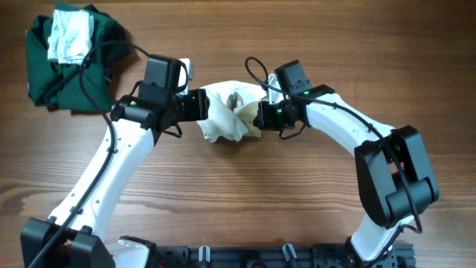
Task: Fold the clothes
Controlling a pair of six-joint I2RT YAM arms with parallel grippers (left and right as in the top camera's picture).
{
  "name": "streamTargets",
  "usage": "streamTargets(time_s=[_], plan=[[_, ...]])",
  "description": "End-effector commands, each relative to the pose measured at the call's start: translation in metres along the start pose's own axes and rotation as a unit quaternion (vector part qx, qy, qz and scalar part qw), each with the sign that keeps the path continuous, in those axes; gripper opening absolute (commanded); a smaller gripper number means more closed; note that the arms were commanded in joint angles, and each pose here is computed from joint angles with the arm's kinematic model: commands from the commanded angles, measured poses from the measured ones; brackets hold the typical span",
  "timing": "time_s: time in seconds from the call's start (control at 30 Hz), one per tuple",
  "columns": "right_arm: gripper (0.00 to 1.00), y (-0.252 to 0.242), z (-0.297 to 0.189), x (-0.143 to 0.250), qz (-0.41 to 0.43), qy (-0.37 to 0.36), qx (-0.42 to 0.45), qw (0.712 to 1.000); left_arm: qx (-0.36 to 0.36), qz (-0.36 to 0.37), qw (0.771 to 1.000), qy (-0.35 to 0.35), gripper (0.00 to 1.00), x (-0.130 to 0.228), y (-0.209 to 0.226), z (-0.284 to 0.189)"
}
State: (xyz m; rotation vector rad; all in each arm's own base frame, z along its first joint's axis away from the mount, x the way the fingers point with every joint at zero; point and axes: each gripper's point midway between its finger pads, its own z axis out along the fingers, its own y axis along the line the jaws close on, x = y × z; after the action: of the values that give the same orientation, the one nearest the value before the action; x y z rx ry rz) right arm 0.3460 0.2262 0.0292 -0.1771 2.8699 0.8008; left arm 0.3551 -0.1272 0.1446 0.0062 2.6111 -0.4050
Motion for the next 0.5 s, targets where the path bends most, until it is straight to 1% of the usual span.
streamTargets(time_s=[0.0,0.47], plan=[[0.06,-0.011,0.012,-0.001,-0.008,0.006,0.016,1.000,-0.005,-0.001,1.000,-0.011,0.64,-0.005,0.002,-0.005],[0.07,-0.026,0.027,0.009,-0.012,0.032,0.031,0.999,-0.002,0.001,1.000,-0.020,0.64,-0.009,0.001,-0.005]])
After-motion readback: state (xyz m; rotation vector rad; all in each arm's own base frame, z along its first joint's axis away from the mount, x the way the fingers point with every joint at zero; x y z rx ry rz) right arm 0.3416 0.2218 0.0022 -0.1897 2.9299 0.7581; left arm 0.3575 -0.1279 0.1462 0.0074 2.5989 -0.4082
